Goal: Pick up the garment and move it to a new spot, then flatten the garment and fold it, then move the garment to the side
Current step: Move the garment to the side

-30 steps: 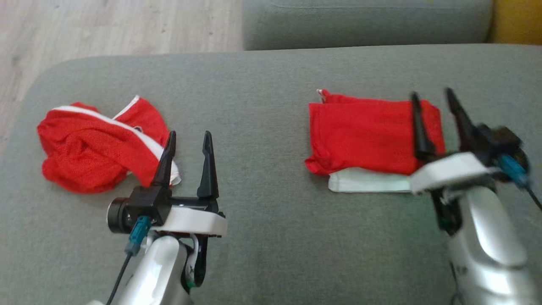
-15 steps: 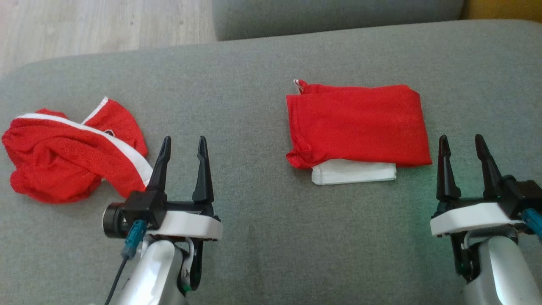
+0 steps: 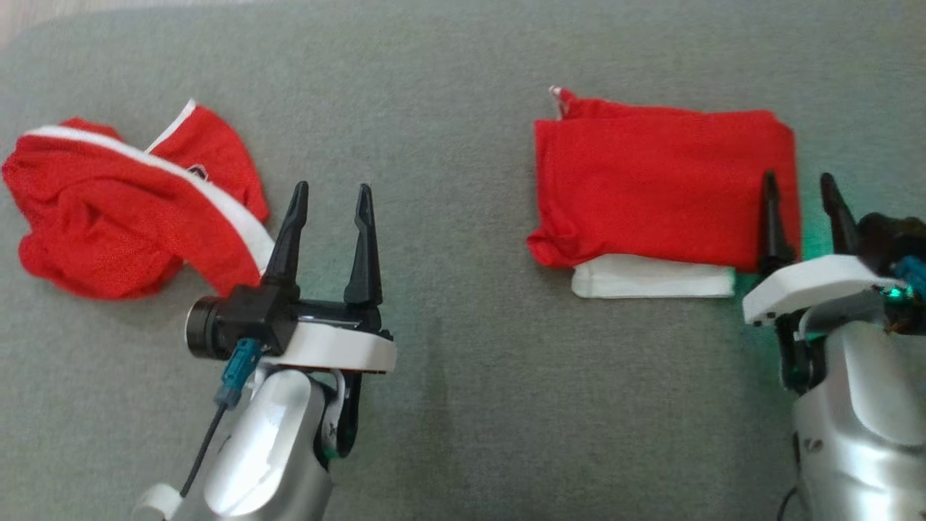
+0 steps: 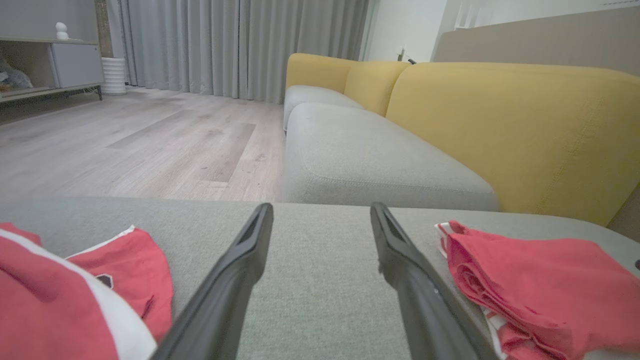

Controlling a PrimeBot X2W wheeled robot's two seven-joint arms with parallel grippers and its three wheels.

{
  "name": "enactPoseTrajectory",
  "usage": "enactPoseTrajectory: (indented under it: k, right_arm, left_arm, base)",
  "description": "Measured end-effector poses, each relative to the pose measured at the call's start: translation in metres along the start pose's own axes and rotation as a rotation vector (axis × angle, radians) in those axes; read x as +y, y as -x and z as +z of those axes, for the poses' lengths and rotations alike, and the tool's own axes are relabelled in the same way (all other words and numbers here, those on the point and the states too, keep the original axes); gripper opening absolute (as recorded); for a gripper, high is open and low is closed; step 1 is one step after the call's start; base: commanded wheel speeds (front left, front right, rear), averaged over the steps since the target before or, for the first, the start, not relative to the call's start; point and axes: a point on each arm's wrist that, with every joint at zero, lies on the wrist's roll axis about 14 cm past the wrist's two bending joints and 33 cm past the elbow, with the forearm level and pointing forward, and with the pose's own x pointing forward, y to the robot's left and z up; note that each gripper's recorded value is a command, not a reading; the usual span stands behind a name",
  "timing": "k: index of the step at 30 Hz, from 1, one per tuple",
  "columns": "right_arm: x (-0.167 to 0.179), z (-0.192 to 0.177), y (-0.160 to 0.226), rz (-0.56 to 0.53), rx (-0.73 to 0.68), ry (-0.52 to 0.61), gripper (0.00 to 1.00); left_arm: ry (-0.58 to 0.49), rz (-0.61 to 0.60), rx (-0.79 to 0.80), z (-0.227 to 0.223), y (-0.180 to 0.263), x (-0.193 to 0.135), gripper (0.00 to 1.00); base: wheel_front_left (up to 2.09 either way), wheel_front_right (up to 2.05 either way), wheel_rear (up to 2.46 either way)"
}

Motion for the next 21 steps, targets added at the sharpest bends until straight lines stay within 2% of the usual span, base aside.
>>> enactPoseTrajectory:
  k: [5, 9, 10, 12, 13, 17, 21]
  right_arm:
    - [-0.005, -0.037, -0.01, -0.027, 0.13, 0.009, 1.0]
    - [-0.001, -0.044, -0.019, -0.017, 0.166, 0.001, 1.0]
    - [0.0, -0.045, -0.021, -0.013, 0.175, 0.002, 0.97]
    - [0.0, -0.046, -0.021, -0.01, 0.183, 0.004, 0.27]
    - [0.001, -0.046, -0.021, -0.005, 0.188, 0.006, 0.0]
    - [0.007, -0.041, -0.019, 0.014, 0.187, 0.014, 0.0]
    - [-0.002, -0.033, -0.013, 0.023, 0.171, 0.102, 0.0]
  left_arm:
    - [0.006, 0.038, 0.022, -0.008, 0.003, 0.012, 1.0]
    - [0.004, 0.049, 0.028, -0.01, 0.004, 0.016, 1.0]
    - [0.004, 0.049, 0.027, -0.009, 0.004, 0.016, 1.0]
    - [0.004, 0.048, 0.025, -0.009, 0.004, 0.016, 1.0]
    - [0.004, 0.047, 0.023, -0.008, 0.004, 0.016, 1.0]
    - [0.006, 0.036, 0.01, -0.003, 0.002, 0.011, 1.0]
    - [0.009, 0.021, -0.008, 0.003, 0.001, 0.005, 1.0]
  base:
    - [0.0, 0.0, 0.0]
    - [0.0, 0.0, 0.0]
    - [0.0, 0.0, 0.0]
    - [0.0, 0.0, 0.0]
    - [0.0, 0.0, 0.0]
    - [0.0, 0.0, 0.0]
    - [0.0, 0.0, 0.0]
